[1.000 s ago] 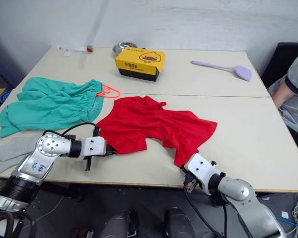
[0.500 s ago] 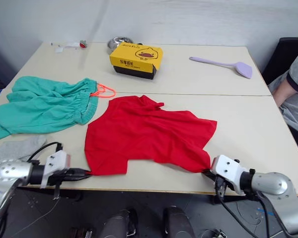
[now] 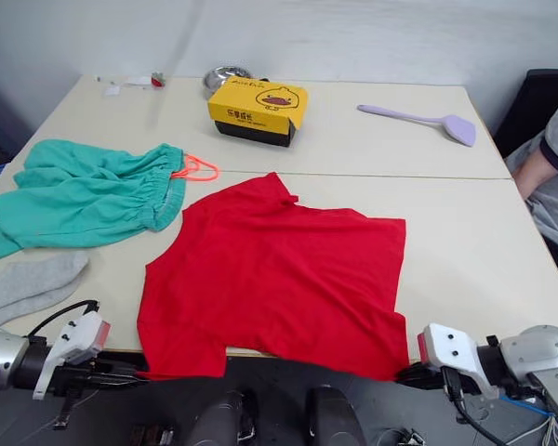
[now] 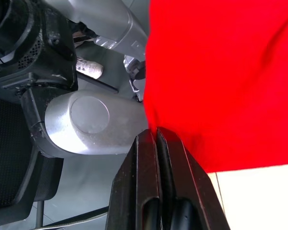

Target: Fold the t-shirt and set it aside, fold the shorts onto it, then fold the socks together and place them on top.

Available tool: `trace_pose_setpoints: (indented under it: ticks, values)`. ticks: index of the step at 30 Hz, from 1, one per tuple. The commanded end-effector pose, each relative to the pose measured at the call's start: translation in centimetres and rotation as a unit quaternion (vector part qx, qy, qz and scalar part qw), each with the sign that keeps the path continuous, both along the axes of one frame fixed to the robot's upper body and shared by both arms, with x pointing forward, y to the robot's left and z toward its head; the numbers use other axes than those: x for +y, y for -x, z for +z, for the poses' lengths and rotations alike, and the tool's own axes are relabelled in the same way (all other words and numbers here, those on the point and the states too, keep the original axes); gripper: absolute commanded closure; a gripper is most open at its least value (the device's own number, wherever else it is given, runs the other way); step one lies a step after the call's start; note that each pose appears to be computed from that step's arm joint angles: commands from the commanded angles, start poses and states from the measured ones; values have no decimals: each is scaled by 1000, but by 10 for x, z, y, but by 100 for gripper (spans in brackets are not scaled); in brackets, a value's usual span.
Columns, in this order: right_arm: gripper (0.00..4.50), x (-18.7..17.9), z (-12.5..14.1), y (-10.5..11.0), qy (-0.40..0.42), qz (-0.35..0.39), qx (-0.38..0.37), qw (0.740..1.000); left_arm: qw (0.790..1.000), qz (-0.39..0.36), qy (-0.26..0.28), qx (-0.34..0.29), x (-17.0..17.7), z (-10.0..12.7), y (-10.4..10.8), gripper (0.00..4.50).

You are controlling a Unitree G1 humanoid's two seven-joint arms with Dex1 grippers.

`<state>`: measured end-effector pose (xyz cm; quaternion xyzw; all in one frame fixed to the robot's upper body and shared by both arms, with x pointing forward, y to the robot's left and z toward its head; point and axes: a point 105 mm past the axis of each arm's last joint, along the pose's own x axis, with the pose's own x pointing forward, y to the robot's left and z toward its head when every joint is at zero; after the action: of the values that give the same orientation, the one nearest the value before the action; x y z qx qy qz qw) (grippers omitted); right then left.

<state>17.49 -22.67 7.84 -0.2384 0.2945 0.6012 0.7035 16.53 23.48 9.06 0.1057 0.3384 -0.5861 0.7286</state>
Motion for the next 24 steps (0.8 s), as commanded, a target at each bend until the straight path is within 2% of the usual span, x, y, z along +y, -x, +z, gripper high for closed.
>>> trace_pose_setpoints:
  ticks: [1,5,9,16,20,24]
  values:
    - [447,-13,5,4,30,6,18,999,998,-30,20,50,-9,15,14,450]
    - [447,-25,3,13,53,4,42,998,993,-62,1,96,-7,14,32,450]
    - [447,-28,-1,11,52,-11,31,998,994,-58,4,95,-6,12,33,450]
    - [447,-23,11,7,7,-46,21,999,998,-15,31,57,-3,21,14,450]
    - [447,-21,26,-1,-20,-78,29,996,998,10,47,38,2,31,-3,450]
    - [447,-22,29,-2,-23,-101,53,993,998,30,62,1,2,42,-31,450]
